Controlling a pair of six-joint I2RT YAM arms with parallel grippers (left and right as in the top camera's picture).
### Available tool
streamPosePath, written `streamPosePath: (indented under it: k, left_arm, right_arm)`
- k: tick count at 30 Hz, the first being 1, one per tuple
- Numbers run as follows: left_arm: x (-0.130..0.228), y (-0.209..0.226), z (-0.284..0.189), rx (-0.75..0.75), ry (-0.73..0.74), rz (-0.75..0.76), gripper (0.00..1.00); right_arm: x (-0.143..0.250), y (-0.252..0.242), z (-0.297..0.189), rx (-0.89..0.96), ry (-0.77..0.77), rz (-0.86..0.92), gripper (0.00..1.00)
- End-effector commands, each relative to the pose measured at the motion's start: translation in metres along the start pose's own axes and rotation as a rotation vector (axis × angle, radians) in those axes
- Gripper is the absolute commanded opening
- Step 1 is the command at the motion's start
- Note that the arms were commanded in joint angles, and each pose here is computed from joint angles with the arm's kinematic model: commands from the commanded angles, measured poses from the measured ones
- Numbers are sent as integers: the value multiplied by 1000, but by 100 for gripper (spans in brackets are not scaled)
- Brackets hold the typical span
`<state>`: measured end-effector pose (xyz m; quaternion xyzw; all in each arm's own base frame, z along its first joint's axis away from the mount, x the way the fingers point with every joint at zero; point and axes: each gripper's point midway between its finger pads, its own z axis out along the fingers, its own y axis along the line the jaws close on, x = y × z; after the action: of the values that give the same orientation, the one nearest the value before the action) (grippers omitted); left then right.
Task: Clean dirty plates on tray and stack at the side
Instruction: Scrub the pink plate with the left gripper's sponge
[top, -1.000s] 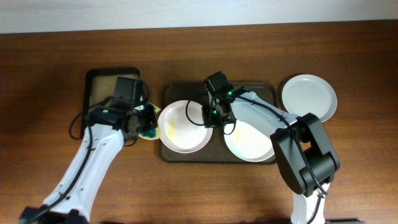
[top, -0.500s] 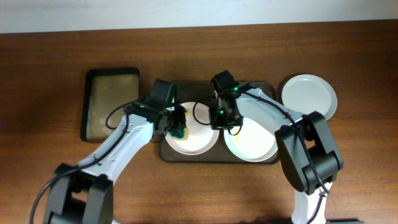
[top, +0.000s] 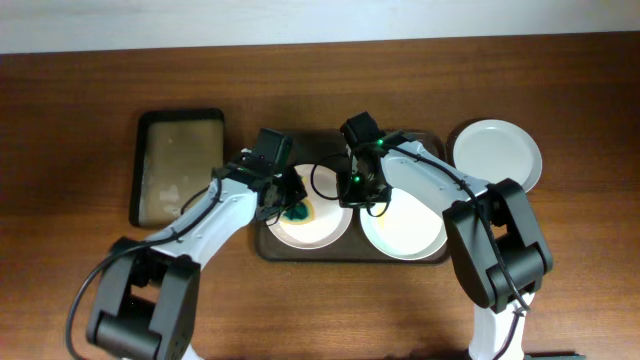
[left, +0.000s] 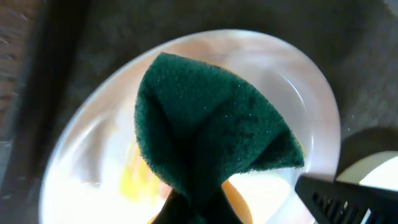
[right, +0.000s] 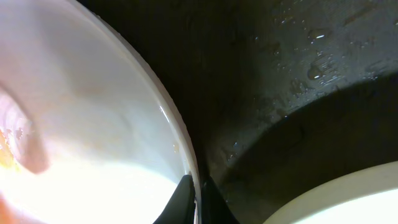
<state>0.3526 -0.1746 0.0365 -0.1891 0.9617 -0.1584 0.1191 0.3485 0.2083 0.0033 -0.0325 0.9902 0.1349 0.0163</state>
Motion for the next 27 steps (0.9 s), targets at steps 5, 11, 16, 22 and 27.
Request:
streamPosePath:
  k: [5,11,16,22,27]
  left_arm:
    - [25,-2,38,-50,49,8,0]
    - [7,36,39,-255,-50,217,3]
    - [-18,83,19,-503,-135,290,0]
    - [-41,96,-4,-565,-199,250,0]
    - [-61,68,-35,-459,-283,221,0]
  right_arm:
    - [4,-20,16,76,18,27,4]
    - [4,-20,16,77,18,26,4]
    - [4,-20,16,77,18,26,4]
    - [4,-20,16,77,18,27,4]
    - [4,-20,16,76,18,26,4]
